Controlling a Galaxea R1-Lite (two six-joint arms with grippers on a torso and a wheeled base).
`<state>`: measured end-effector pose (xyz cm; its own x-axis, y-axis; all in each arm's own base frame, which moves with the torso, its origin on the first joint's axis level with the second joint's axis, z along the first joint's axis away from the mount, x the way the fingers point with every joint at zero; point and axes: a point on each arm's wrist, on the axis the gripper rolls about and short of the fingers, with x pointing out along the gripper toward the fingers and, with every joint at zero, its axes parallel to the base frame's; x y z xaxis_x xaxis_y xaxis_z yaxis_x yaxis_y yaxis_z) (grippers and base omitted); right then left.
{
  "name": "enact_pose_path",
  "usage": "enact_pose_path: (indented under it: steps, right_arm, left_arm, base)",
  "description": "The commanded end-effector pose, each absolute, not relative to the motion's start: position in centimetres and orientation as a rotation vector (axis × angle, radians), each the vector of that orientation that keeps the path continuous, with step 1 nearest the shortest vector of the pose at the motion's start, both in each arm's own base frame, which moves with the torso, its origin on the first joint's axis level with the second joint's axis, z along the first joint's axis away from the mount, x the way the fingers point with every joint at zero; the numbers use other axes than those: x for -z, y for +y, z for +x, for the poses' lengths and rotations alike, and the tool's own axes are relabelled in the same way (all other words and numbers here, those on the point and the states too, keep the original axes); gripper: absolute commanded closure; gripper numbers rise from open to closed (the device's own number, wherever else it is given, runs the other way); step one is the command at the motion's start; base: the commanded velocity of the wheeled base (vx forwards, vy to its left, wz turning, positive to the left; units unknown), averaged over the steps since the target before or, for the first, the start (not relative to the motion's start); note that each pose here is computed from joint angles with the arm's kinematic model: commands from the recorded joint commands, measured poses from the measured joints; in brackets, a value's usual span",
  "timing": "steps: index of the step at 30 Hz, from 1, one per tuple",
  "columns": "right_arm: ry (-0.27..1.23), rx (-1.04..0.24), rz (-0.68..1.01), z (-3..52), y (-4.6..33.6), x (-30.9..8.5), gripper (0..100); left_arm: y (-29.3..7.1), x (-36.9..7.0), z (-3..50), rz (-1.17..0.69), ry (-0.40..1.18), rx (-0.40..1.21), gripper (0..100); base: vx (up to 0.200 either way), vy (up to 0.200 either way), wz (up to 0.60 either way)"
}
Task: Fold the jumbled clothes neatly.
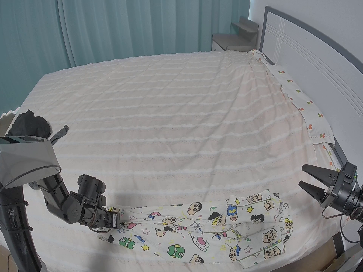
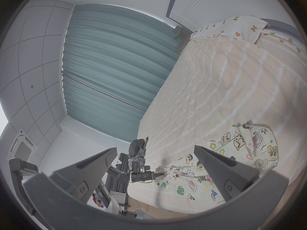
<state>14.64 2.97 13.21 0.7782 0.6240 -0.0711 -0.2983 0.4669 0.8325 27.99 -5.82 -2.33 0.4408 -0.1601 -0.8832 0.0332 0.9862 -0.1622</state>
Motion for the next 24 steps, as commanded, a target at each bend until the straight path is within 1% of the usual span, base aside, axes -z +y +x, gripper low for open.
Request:
enact_pose_path:
  steps: [1, 7, 12, 13, 21, 23, 24]
  right_arm:
    - [0.41, -0.577, 0.927, 14.3, 2.9, -12.9, 0]
    - [0.396, -0.588, 0.923, 14.1, 2.9, -13.1, 0]
    - [0.392, -0.59, 0.922, 14.0, 2.9, -13.2, 0]
    - [0.39, -0.591, 0.922, 14.0, 2.9, -13.2, 0]
    - [0.39, -0.591, 0.922, 14.0, 2.9, -13.2, 0]
    - [0.39, -0.591, 0.922, 14.0, 2.9, -13.2, 0]
    - [0.39, -0.591, 0.922, 14.0, 2.9, -13.2, 0]
  left_arm:
    - [-5.6, 1.1, 27.4, -0.133, 1.08, 0.121, 100]
    - [-4.7, -0.8, 27.3, -0.153, 1.026, 0.101, 100]
    - [-3.6, -1.0, 26.8, -0.166, 1.048, 0.069, 100]
    - [-2.8, -1.3, 26.8, -0.183, 1.038, 0.043, 100]
    - [-0.2, -2.1, 26.4, -0.197, 1.033, 0.02, 100]
    - [1.5, -2.1, 26.0, -0.273, 1.048, 0.02, 100]
    - [1.8, -2.1, 26.0, -0.282, 1.048, 0.015, 100]
  base:
    - [0.0, 0.0, 0.0]
    - [0.0, 0.0, 0.0]
    - [0.0, 0.0, 0.0]
    - [0.0, 0.0, 0.0]
    - [0.0, 0.0, 0.0]
    - [0.0, 0.0, 0.0]
    - [0.0, 0.0, 0.0]
